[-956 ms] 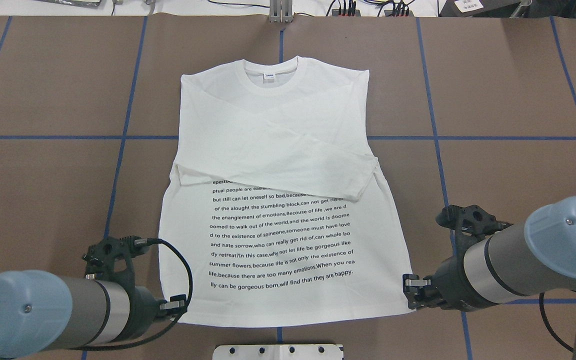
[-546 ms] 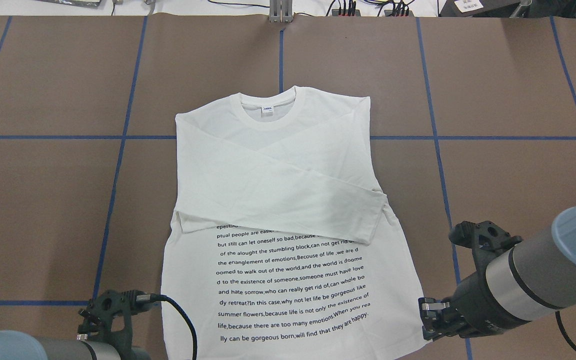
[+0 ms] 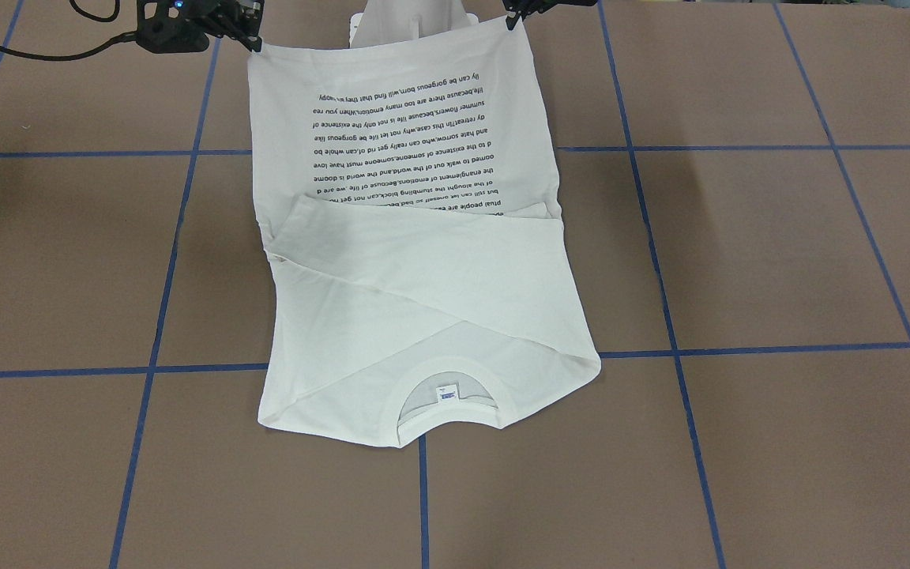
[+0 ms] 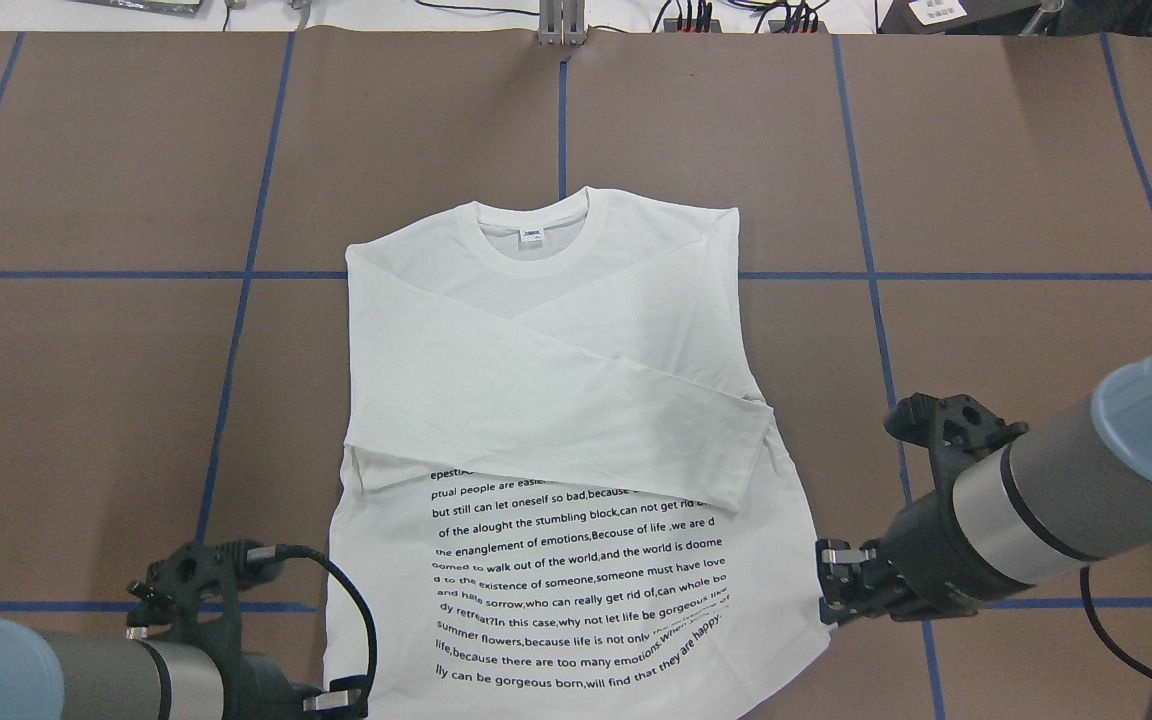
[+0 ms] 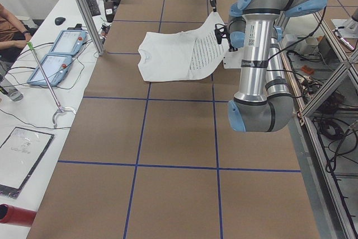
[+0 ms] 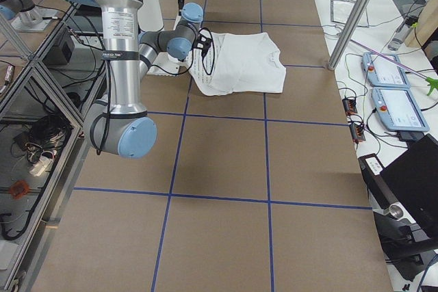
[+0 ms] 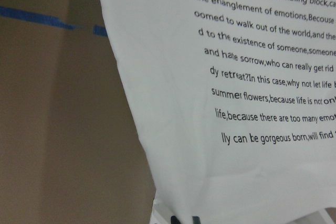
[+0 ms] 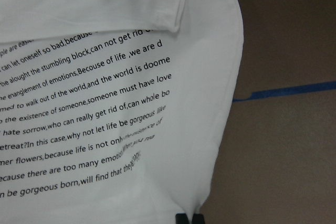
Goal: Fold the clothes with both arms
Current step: 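Lift the hem with both grippers and carry it over toward the collar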
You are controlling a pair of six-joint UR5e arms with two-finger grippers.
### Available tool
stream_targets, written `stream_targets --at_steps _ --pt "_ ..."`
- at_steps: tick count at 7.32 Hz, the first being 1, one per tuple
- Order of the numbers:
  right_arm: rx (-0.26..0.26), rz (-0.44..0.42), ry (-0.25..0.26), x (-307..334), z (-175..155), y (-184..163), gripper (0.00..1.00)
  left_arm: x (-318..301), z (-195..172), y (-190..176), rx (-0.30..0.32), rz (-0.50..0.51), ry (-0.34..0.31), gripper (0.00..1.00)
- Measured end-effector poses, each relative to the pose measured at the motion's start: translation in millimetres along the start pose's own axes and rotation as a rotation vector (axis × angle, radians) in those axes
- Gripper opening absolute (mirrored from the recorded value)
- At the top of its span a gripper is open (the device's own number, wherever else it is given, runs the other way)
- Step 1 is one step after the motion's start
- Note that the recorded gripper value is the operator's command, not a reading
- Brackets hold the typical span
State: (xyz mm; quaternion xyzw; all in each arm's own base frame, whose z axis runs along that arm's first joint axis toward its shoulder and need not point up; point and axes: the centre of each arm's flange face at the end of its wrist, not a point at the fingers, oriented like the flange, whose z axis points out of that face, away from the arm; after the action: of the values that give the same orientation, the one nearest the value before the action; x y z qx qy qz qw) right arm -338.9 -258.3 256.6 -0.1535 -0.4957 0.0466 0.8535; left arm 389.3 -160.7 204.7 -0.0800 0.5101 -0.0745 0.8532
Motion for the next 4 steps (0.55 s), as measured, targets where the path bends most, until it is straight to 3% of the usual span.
stream_targets --at_steps 2,4 --pt "0.092 0.021 -0.052 -27 -18 -49 0.0 14 -32 -47 0.071 0.009 0.06 0.0" --pt "0.204 0.035 -0.088 -30 -57 -100 0.0 14 -63 -91 0.119 0.006 0.087 0.0"
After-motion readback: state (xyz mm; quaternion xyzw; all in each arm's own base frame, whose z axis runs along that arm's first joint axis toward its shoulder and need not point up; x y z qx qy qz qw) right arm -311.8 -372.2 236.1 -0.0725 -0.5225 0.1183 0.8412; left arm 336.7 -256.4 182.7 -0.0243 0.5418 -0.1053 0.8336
